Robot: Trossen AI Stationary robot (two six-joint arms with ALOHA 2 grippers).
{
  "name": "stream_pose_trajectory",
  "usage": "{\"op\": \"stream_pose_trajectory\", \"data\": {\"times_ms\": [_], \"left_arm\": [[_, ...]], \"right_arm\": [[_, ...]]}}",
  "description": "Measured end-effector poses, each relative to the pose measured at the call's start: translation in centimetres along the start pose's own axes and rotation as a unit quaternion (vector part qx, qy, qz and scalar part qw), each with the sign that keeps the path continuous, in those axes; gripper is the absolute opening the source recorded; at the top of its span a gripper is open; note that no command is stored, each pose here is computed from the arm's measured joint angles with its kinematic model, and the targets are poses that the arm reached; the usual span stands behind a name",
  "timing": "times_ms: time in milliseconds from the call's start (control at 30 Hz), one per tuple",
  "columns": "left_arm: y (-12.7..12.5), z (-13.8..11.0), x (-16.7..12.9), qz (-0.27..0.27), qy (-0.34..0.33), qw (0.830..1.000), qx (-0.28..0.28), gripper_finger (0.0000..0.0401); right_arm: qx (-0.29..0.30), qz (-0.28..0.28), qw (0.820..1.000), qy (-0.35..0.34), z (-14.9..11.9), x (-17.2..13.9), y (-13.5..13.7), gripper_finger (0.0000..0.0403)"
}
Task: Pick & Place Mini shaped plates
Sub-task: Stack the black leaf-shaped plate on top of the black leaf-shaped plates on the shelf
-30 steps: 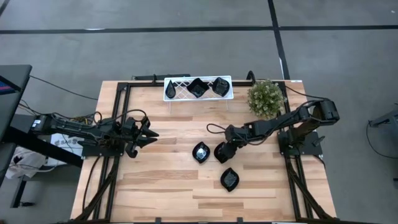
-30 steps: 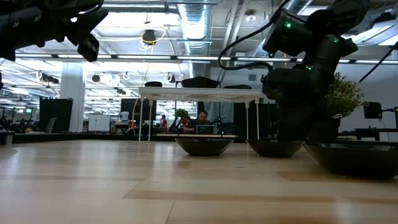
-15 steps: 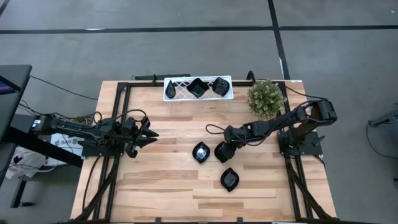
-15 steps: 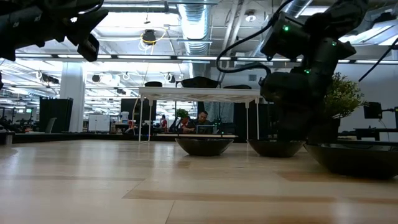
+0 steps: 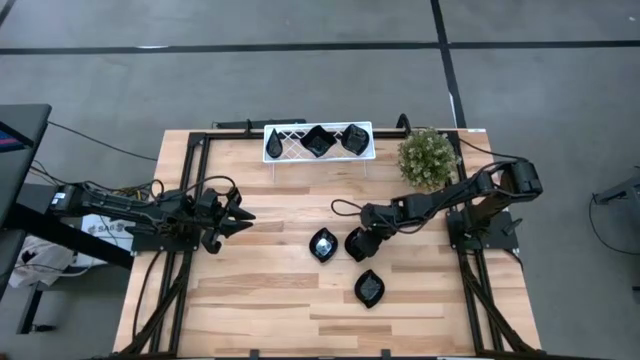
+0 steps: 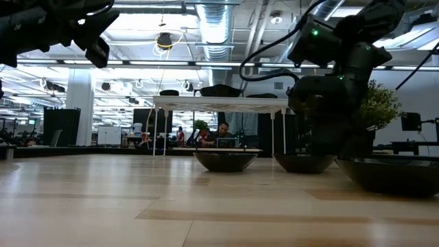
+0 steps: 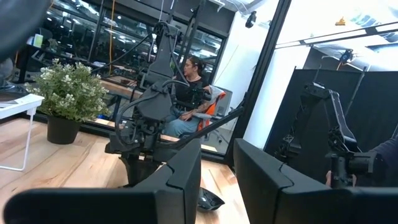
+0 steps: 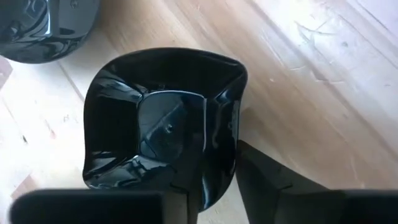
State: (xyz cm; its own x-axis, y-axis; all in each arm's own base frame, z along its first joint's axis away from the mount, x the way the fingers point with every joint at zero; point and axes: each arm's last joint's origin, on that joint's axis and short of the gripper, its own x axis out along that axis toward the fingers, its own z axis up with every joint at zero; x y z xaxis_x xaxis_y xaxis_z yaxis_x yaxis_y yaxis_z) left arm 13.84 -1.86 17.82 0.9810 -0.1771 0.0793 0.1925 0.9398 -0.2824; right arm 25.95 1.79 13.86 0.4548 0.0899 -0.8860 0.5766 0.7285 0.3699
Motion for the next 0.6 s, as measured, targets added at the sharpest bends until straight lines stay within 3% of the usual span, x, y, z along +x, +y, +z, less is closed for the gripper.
{"op": "stream_pose_trajectory", "data": {"times_ms": [433, 600], "left_arm": [[0.00, 0.00, 0.00, 0.000, 0.000, 1.000, 0.000, 0.0097], [0.01, -0.01, 0.00, 0.000, 0.000, 1.000, 0.000, 0.0097]], "right_arm": [[0.000, 0.018, 1.000, 0.005, 0.15, -0.25, 0.12, 0.0007], [0.000, 0.023, 1.000, 0.007, 0.10, -0.70, 0.16, 0.0008]]}}
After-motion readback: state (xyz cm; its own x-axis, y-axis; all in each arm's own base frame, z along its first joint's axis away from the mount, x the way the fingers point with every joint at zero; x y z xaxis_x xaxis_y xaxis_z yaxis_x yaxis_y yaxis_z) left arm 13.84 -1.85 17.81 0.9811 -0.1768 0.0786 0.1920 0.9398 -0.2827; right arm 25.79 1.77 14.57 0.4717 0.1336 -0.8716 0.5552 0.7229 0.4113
